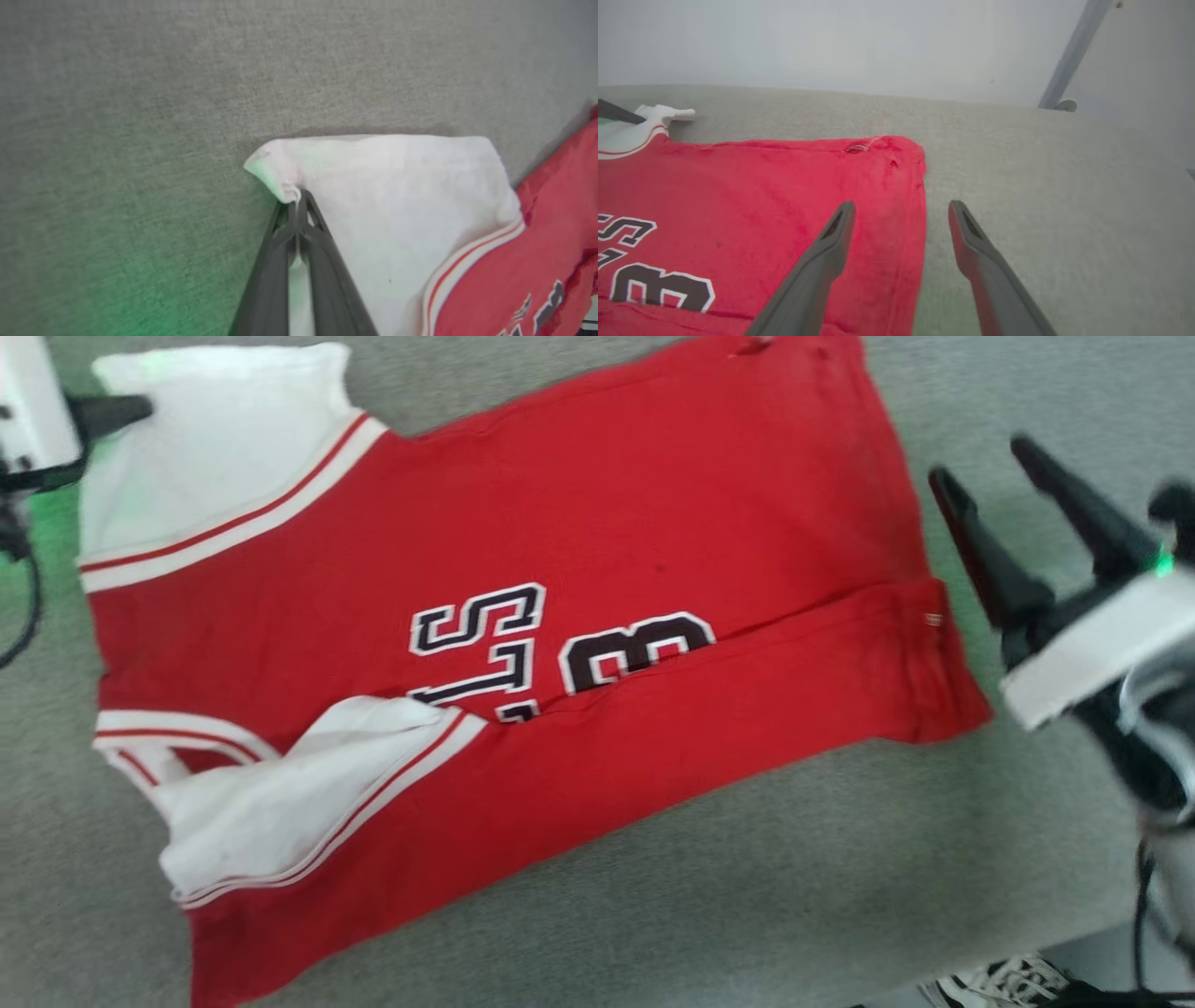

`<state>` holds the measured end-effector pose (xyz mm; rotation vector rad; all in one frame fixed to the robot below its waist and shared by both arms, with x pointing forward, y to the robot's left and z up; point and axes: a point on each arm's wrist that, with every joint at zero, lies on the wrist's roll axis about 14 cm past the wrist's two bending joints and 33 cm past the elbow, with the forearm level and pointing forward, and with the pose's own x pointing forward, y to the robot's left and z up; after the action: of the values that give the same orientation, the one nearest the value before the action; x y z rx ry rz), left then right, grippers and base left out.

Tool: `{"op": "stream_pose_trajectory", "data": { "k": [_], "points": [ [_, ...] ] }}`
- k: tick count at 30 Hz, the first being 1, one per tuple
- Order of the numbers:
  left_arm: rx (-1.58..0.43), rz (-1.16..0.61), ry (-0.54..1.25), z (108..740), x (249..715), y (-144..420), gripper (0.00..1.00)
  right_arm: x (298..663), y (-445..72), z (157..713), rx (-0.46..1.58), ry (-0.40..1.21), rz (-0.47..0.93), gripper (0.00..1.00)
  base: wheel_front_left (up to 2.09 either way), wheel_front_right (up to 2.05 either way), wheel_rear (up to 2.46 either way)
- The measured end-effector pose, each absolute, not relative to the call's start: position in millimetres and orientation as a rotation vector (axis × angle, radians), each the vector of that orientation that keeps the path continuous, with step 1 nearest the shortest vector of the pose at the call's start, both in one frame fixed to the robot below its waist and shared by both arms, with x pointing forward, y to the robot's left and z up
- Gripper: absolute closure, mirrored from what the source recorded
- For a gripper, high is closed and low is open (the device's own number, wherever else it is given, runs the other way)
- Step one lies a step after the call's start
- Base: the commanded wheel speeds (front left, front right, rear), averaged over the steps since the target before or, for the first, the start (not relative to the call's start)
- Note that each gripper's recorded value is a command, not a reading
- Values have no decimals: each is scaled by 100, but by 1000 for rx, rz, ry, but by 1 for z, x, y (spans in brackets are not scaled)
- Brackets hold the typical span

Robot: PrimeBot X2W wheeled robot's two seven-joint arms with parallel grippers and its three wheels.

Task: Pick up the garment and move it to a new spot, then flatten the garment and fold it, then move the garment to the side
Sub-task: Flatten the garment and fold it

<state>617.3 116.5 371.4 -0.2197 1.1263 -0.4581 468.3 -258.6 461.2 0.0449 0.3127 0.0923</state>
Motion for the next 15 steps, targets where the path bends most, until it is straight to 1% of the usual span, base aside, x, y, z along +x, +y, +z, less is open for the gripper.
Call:
{"op": "stream_pose_trajectory", "data": {
  "k": [3, 4, 10, 12, 15],
  "points": [
    [-254, -477, 1106, 373, 616, 108, 100, 495, -256, 459, 5, 389, 143, 0, 0, 0, 0],
    [-267, -477, 1096, 376, 615, 106, 100, 513, -259, 455, 1, 450, 155, 0, 0, 0, 0],
    [-286, -483, 1081, 377, 612, 110, 100, 560, -253, 441, -29, 627, 206, 0, 0, 0, 0],
    [-288, -479, 1076, 377, 613, 113, 100, 572, -248, 435, -49, 685, 226, 0, 0, 0, 0],
    [-286, -477, 1068, 375, 615, 118, 100, 580, -246, 418, -74, 794, 237, 0, 0, 0, 0]
  ]
}}
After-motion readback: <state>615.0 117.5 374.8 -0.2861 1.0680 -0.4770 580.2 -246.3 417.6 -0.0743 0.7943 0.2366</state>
